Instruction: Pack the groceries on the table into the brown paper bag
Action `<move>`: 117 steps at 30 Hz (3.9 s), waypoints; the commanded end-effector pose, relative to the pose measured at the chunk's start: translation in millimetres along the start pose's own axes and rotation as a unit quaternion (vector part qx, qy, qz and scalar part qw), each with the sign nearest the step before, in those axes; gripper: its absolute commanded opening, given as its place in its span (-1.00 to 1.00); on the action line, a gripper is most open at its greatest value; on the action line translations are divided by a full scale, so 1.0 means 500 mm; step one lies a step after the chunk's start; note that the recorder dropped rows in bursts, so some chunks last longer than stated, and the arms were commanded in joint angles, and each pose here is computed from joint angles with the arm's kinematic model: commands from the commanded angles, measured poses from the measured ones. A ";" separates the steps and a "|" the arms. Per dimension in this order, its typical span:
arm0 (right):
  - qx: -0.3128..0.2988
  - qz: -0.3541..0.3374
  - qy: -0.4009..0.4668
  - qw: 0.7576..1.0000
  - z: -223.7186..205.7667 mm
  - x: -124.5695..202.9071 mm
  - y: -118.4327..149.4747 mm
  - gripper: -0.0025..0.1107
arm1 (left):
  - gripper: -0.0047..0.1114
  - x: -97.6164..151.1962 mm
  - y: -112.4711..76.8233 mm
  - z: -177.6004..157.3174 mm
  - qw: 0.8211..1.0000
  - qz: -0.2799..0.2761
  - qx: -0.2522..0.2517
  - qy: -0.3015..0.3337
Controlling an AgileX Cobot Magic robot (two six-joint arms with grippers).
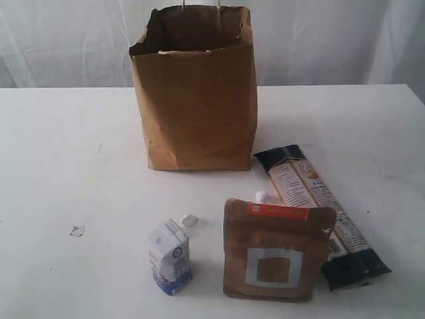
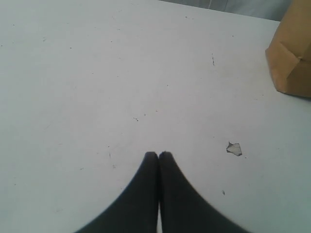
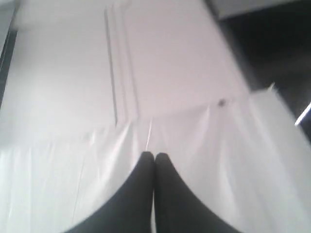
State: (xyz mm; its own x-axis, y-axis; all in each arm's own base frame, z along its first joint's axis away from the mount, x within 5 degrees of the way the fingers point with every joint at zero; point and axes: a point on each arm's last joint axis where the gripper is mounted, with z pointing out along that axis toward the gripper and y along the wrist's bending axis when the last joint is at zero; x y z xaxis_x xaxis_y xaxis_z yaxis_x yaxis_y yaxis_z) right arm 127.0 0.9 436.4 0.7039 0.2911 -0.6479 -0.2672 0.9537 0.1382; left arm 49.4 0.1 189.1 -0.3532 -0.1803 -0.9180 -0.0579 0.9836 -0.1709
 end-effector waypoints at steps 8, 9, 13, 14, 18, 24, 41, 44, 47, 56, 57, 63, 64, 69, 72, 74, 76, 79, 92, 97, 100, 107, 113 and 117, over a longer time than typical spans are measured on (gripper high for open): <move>0.068 -0.120 0.521 0.842 -0.036 0.379 -0.138 -0.96 | -0.92 0.004 0.001 0.002 1.000 -0.007 0.000 0.001; 0.079 -0.125 0.543 0.827 -0.046 0.390 -0.145 -0.96 | -0.92 0.004 0.001 0.002 1.000 -0.007 0.000 0.001; 0.136 -0.144 0.617 0.762 -0.082 0.408 -0.171 -0.96 | -0.92 0.004 0.001 0.002 1.000 -0.007 0.000 0.001; 0.146 -0.153 0.634 0.744 -0.091 0.408 -0.177 -0.96 | -0.92 0.004 0.001 0.002 1.000 -0.007 0.000 0.001; 0.153 -0.204 0.694 0.673 -0.121 0.408 -0.193 -0.96 | -0.92 0.004 0.001 0.002 1.000 -0.007 0.000 0.001; 0.091 -0.168 0.783 0.591 -0.139 0.408 -0.166 -0.96 | -0.92 0.004 0.000 0.002 1.000 -0.007 0.000 -0.001; -0.272 -0.121 0.797 0.525 -0.102 0.391 -0.021 -0.94 | -0.92 0.001 0.000 0.002 1.000 -0.007 0.002 -0.009; -0.310 -0.115 0.793 0.512 -0.107 0.383 0.004 -0.71 | -0.92 0.001 0.000 0.002 1.000 -0.007 0.002 -0.009; -0.336 -0.120 0.779 0.516 -0.106 0.369 0.032 -0.29 | -0.92 0.001 0.000 0.002 1.000 -0.005 0.002 -0.009; -0.423 -0.140 0.732 0.515 -0.111 0.326 0.098 0.53 | -0.92 0.001 0.000 0.002 1.000 -0.004 0.002 -0.009; -0.446 -0.162 0.718 0.509 -0.113 0.319 0.103 0.53 | -0.92 0.001 0.000 0.002 1.000 -0.004 0.002 -0.009; -0.448 -0.230 0.650 0.569 -0.068 0.257 0.109 0.53 | -0.92 0.001 0.000 0.002 1.000 -0.003 0.002 -0.009; -0.443 -0.223 0.645 0.581 -0.064 0.248 0.113 0.53 | -0.92 0.001 0.000 0.002 1.000 -0.003 0.002 -0.009; -0.372 -0.024 0.690 0.620 -0.079 0.262 0.146 0.53 | -0.92 0.001 0.000 0.002 1.000 -0.003 0.002 -0.009; -0.365 -0.004 0.719 0.591 -0.110 0.300 0.141 0.53 | -0.92 0.001 0.000 0.002 1.000 -0.003 0.002 -0.009; -0.355 0.010 0.745 0.565 -0.136 0.337 0.135 0.53 | -0.92 0.001 0.000 0.002 1.000 -0.003 0.002 -0.009; -0.349 0.023 0.759 0.550 -0.147 0.359 0.133 0.53 | -0.92 0.001 0.000 0.002 1.000 -0.003 0.002 -0.009; -0.339 0.028 0.765 0.547 -0.148 0.381 0.131 0.53 | -0.92 0.001 0.000 0.002 1.000 -0.003 0.002 -0.009; -0.410 -0.078 0.793 0.444 -0.205 0.477 0.160 0.53 | -0.92 0.001 0.000 0.002 1.000 -0.003 0.002 -0.009; -0.371 -0.089 0.818 0.431 -0.216 0.500 0.154 0.53 | -0.92 0.001 0.000 0.002 1.000 -0.003 0.002 -0.009; -0.370 -0.084 0.823 0.423 -0.220 0.502 0.154 0.48 | -0.92 0.001 0.000 0.002 1.000 -0.003 0.002 -0.009; -0.372 -0.098 0.819 0.426 -0.218 0.504 0.151 -0.12 | -0.92 0.001 0.000 0.002 1.000 -0.003 0.002 -0.009; -0.374 -0.103 0.818 0.424 -0.218 0.504 0.150 -0.44 | -0.92 0.001 0.000 0.002 1.000 -0.003 0.002 -0.009; -0.378 -0.100 0.819 0.419 -0.214 0.496 0.152 -0.53 | -0.92 0.001 0.000 0.002 1.000 -0.003 0.002 -0.009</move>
State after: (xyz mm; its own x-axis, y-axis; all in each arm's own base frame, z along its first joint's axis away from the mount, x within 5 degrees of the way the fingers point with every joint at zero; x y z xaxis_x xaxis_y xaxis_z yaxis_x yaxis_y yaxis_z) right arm 212.3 139.1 203.8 -0.4852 -0.8060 -0.3391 -0.8694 0.4861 0.0884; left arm 50.1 0.0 191.1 -0.3325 -0.1802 -0.9257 -0.0524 0.9836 -0.1726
